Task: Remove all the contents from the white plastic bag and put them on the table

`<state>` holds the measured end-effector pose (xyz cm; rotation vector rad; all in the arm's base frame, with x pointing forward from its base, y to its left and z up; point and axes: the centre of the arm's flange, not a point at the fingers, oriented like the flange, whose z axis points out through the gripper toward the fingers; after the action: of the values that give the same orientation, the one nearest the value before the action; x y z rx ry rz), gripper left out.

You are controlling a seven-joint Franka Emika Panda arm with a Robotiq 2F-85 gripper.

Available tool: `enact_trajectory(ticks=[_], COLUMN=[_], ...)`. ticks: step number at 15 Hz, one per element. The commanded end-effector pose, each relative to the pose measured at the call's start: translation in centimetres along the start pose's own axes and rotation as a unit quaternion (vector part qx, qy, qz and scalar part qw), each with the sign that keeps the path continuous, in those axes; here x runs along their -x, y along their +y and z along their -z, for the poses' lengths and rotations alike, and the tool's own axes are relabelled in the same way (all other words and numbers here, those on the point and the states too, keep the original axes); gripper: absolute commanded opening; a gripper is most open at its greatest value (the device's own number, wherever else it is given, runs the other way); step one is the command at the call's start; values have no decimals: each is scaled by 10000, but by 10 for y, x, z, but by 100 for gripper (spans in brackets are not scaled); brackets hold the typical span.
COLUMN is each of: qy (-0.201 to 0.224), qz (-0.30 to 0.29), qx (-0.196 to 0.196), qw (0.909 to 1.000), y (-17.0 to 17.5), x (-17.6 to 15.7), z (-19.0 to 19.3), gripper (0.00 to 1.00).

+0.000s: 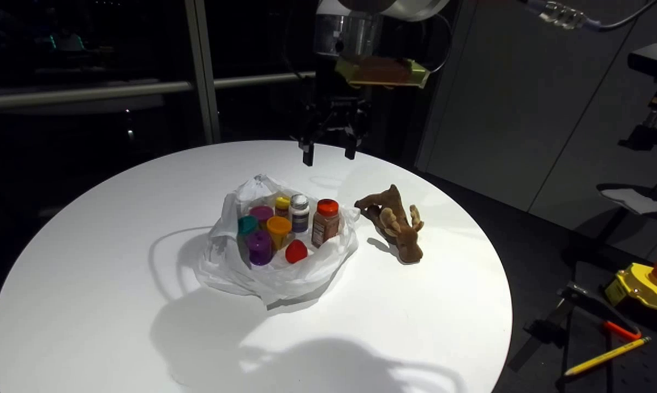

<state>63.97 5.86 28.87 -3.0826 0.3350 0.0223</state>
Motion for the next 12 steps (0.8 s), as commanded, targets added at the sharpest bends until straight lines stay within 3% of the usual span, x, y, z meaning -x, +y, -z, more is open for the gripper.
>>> enact_trajectory(ticks=[1, 5, 12], qy=[-358, -704, -728], qz=[834, 1376, 1195], qx=[-442, -456, -264], qw=[9949, 9869, 9898], y=[-3, 2, 11], x=[-1, -1, -12], z=[-24, -49, -73], gripper=[100, 100, 100])
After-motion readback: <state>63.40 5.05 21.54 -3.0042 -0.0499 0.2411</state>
